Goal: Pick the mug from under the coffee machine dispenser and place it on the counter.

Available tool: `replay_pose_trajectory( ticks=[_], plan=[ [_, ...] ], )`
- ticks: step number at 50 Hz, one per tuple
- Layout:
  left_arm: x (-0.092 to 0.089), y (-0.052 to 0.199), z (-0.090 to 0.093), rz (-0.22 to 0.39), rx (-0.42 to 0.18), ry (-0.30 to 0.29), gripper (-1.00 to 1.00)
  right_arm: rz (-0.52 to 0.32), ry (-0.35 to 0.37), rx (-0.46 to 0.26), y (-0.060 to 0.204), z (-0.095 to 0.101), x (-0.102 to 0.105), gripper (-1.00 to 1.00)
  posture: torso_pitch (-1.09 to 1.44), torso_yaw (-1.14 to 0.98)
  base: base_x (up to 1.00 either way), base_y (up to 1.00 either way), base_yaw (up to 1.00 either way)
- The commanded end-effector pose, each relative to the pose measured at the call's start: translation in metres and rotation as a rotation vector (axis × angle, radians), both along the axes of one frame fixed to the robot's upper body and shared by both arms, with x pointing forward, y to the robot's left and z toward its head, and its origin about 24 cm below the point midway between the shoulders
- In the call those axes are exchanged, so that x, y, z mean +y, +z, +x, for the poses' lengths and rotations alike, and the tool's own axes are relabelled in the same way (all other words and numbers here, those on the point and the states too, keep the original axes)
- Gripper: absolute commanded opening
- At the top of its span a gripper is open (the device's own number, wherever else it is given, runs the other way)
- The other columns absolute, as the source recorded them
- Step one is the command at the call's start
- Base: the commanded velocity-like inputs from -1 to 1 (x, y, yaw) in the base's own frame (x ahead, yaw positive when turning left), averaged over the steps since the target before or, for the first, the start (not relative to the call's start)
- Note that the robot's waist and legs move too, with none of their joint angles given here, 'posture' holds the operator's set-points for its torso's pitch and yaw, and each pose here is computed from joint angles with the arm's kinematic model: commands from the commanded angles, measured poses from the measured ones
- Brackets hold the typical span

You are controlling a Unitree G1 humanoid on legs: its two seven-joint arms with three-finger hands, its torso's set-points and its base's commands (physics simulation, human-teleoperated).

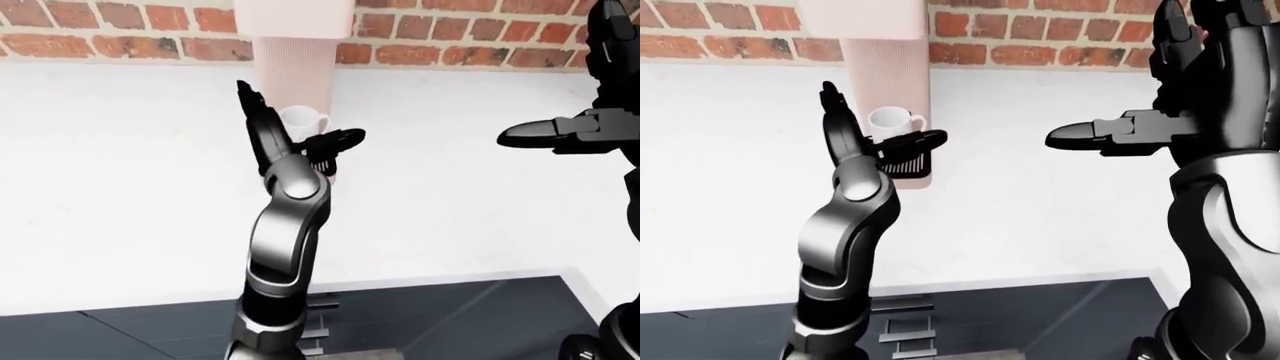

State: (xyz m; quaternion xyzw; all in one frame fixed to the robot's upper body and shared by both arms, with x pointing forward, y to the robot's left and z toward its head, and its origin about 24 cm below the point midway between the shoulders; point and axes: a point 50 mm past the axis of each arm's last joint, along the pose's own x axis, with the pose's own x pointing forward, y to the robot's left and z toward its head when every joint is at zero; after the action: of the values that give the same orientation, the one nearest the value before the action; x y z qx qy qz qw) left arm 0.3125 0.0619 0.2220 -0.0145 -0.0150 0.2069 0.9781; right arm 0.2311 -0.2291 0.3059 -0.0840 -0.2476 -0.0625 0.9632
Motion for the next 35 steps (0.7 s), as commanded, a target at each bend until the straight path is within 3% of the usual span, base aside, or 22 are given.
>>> replay_pose_trajectory(
  ticks=[1, 6, 13, 28, 30, 33, 35],
  plan=[
    [-0.003, 0.017, -0.003, -0.018, -0.087, -0.01, 1.0, -0.012, -0.015, -0.071, 0.011, -0.007, -0.001, 1.0, 0.0, 0.0, 0.0, 0.0, 0.0],
    [-0.005, 0.015, -0.004, -0.017, -0.083, -0.014, 1.0, -0.011, -0.016, -0.075, 0.013, -0.007, -0.002, 1.0, 0.0, 0.0, 0.0, 0.0, 0.0],
    [-0.007, 0.017, 0.0, -0.035, -0.065, -0.008, 0.55, -0.002, -0.031, -0.077, 0.013, -0.009, -0.008, 1.0, 0.0, 0.0, 0.0, 0.0, 0.0],
    [-0.008, 0.006, 0.024, -0.032, -0.055, 0.035, 0.4, 0.002, -0.025, -0.08, 0.014, -0.009, -0.007, 1.0, 0.0, 0.0, 0.0, 0.0, 0.0],
    [-0.008, 0.012, 0.019, -0.039, -0.069, 0.038, 0.18, 0.002, -0.024, -0.08, 0.013, -0.011, -0.007, 1.0, 0.0, 0.0, 0.0, 0.0, 0.0],
    [-0.009, 0.014, 0.018, -0.047, -0.077, 0.035, -0.29, 0.002, -0.021, -0.087, 0.017, -0.012, -0.006, 1.0, 0.0, 0.0, 0.0, 0.0, 0.0],
    [-0.009, 0.015, 0.018, -0.056, -0.076, 0.033, -0.47, 0.001, -0.023, -0.088, 0.017, -0.011, -0.007, 1.0, 0.0, 0.0, 0.0, 0.0, 0.0]
  ],
)
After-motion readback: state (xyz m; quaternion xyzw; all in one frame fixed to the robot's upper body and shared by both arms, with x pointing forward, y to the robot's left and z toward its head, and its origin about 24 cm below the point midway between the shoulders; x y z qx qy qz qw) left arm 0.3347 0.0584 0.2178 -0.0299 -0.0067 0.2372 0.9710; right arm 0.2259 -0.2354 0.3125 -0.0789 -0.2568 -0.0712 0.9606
